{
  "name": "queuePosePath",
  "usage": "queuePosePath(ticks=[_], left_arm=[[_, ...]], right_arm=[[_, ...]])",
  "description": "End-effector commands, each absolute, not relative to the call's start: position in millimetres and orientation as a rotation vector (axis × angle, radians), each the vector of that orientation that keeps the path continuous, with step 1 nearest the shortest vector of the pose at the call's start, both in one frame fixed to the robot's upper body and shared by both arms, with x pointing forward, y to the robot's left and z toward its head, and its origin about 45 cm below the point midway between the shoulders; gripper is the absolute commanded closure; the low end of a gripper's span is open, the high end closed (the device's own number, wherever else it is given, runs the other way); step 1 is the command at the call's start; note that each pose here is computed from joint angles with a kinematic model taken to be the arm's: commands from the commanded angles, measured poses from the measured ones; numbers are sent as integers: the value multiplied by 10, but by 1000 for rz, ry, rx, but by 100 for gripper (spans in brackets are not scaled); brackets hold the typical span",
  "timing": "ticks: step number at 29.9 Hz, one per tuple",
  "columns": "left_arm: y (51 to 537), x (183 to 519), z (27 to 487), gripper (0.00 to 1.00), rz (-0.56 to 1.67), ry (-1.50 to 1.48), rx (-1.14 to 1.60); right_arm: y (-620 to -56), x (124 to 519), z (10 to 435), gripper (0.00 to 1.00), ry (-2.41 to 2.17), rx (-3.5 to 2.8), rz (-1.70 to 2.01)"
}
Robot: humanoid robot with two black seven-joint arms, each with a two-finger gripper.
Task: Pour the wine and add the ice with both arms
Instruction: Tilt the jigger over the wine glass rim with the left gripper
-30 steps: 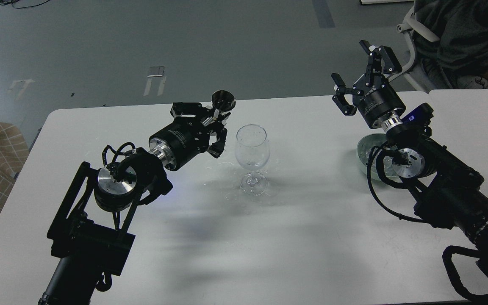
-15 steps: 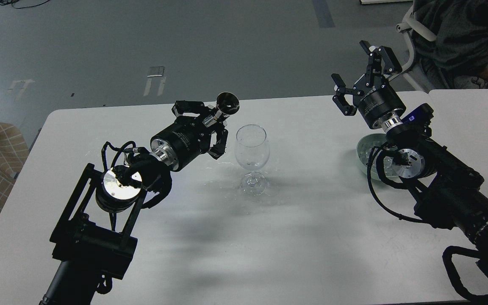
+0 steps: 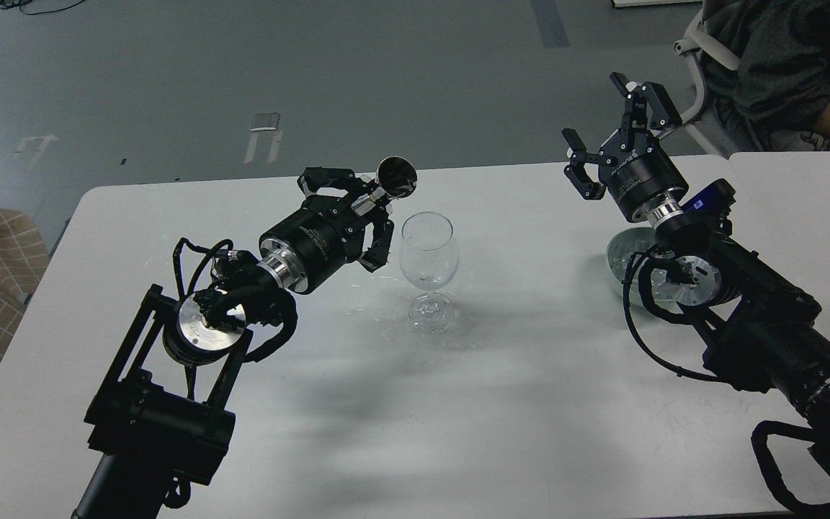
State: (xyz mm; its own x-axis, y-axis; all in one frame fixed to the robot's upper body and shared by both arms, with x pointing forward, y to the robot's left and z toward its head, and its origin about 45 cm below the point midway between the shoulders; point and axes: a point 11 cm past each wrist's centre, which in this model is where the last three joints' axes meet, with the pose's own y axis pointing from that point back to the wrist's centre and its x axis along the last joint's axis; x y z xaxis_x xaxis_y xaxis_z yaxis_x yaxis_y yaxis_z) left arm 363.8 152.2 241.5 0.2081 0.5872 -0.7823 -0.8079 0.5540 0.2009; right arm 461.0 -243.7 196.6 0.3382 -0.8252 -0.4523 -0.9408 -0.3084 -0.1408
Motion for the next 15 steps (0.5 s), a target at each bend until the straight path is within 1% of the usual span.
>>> queuePosePath(ticks=[1, 15], left_arm=[[1535, 3627, 2382, 100, 1004, 927, -258], [1503, 3613, 2406, 100, 1029, 846, -221]], right_arm=[[-2439, 4610, 1967, 0, 1558, -2230, 420], [-2441, 4611, 1966, 0, 1560, -2229, 420]])
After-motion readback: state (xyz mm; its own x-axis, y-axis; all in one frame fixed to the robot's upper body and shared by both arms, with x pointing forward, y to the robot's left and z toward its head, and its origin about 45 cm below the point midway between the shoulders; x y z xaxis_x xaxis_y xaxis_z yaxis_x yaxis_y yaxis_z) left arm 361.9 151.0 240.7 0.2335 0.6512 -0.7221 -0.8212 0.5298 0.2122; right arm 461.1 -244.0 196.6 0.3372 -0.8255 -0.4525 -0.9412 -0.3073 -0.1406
